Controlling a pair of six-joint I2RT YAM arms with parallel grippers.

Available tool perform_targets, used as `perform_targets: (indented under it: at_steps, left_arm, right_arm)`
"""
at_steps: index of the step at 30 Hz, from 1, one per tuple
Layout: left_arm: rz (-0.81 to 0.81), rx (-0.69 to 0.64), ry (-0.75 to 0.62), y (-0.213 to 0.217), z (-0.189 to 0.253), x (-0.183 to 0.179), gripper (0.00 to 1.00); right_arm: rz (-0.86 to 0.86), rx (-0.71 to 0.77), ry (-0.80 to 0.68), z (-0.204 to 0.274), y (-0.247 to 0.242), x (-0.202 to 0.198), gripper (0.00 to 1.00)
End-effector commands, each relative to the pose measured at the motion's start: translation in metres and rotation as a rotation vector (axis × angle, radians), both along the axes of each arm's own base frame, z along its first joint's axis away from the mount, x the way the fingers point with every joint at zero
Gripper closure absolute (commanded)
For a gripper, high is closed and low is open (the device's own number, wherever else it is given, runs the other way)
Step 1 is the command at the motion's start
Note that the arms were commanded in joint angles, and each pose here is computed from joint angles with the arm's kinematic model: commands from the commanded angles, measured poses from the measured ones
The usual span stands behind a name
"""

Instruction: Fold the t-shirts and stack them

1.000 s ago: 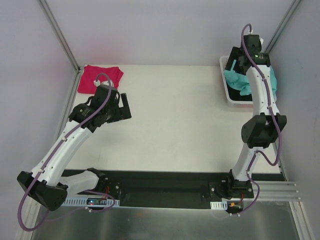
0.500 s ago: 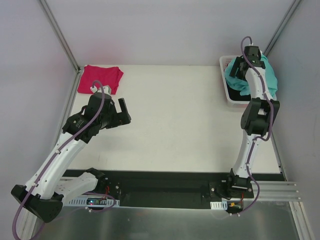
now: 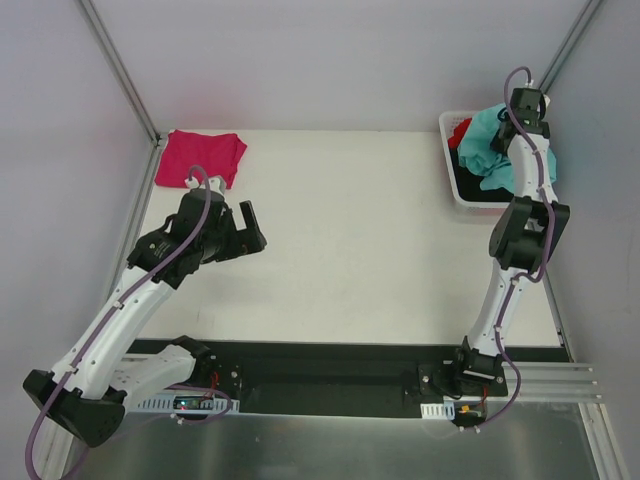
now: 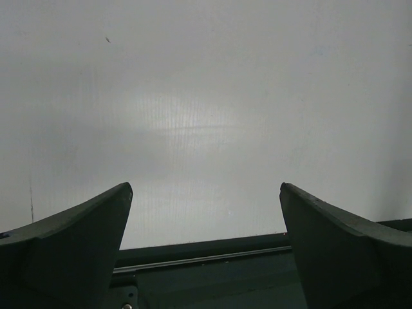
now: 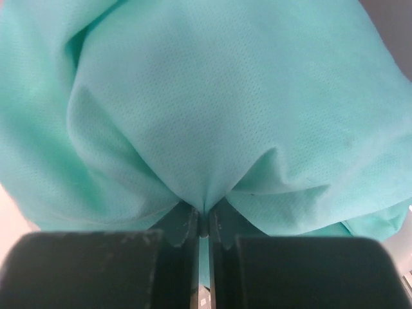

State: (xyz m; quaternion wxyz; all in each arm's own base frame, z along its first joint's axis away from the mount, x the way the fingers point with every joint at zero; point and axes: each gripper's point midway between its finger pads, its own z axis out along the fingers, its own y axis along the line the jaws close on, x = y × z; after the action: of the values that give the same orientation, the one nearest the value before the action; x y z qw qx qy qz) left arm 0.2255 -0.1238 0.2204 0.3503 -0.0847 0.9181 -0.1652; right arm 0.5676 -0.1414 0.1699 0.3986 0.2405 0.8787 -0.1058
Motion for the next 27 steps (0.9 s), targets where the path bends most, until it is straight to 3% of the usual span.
perform_targets:
  at_steps: [1,8,9,12,17,19,22,23,24,27]
  left_arm:
    - [-0.016,-0.023,0.01,-0.007,-0.003,-0.001,0.01]
    - [-0.029,-0.049,-0.007,-0.011,0.004,-0.005,0.01]
    - [-0.03,-0.051,-0.006,-0.011,0.004,-0.005,0.01]
    - [-0.031,-0.061,-0.005,-0.012,0.004,-0.007,0.01]
    - [-0.042,-0.069,-0.004,-0.015,0.005,-0.011,0.01]
    - [-0.045,-0.074,-0.003,-0.017,0.005,-0.012,0.01]
    - [-0.035,-0.07,-0.009,-0.014,0.007,-0.015,0.01]
    - [-0.032,-0.071,-0.017,-0.013,0.009,-0.014,0.01]
    - [-0.031,-0.066,-0.014,-0.011,0.009,-0.016,0.01]
    - [-0.028,-0.063,-0.025,-0.009,0.016,-0.016,0.01]
  right_arm:
    - [0.014,-0.039,-0.309,0.138,0.014,0.002,0.99]
    - [0.166,0.045,-0.752,0.315,0.072,-0.042,0.99]
    - [0.204,0.082,-0.834,0.348,0.085,-0.062,0.99]
    - [0.36,0.153,-0.978,0.395,0.12,-0.092,0.99]
    - [0.587,0.33,-1.287,0.482,0.172,-0.176,0.99]
    - [0.75,0.429,-1.29,0.497,0.202,-0.199,0.99]
    - [0.929,0.725,-1.218,0.497,0.239,-0.226,0.99]
    - [0.991,0.807,-1.248,0.51,0.25,-0.257,0.99]
    - [0.982,0.877,-1.17,0.479,0.254,-0.245,0.99]
    - [0.957,0.86,-1.059,0.432,0.262,-0.26,0.99]
